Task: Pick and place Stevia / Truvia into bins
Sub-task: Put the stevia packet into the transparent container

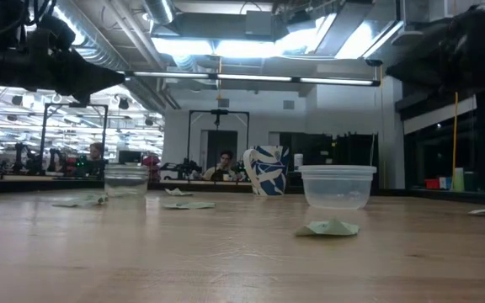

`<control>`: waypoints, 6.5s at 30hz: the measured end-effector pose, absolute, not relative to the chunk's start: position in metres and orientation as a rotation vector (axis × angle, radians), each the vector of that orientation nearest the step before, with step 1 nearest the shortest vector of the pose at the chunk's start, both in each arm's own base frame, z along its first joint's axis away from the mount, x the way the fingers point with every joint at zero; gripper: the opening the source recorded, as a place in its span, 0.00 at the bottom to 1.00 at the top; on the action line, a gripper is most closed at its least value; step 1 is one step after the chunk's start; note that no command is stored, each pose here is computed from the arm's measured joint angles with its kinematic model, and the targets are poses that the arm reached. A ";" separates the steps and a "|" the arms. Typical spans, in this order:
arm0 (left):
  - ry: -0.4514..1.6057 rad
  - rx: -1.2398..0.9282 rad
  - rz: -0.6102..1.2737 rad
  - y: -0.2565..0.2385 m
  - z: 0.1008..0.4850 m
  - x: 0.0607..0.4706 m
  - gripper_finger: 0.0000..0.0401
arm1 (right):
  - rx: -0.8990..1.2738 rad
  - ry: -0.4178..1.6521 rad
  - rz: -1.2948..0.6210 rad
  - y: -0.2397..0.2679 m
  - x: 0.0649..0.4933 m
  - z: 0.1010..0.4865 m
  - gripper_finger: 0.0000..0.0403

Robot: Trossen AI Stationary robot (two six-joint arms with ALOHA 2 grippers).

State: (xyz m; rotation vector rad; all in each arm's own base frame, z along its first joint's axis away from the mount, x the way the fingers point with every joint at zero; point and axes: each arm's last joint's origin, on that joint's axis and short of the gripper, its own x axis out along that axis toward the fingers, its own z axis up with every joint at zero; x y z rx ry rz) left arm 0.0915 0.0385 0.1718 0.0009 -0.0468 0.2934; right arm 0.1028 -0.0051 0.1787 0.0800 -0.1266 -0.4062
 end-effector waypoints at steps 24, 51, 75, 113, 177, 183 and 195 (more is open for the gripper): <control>0.211 0.049 0.461 0.067 0.195 0.140 0.02 | 0.156 0.015 -0.740 -0.035 0.118 0.160 0.01; 0.258 0.094 0.519 0.106 0.210 0.149 0.02 | 0.311 0.233 -0.852 -0.061 0.154 0.220 0.01; 0.224 0.109 0.528 0.106 0.213 0.150 0.02 | 0.577 0.595 -1.210 -0.114 0.206 0.220 0.01; 0.173 0.128 0.537 0.107 0.219 0.151 0.02 | 0.659 0.710 -1.327 -0.159 0.213 0.170 0.36; 0.172 0.128 0.536 0.107 0.219 0.151 0.02 | 0.736 0.697 -1.500 -0.187 0.220 0.111 0.39; 0.172 0.128 0.536 0.107 0.219 0.151 0.02 | 0.742 0.699 -1.494 -0.186 0.220 0.111 0.26; 0.172 0.128 0.537 0.107 0.219 0.151 0.02 | 0.702 0.742 -1.462 -0.186 0.220 0.111 0.02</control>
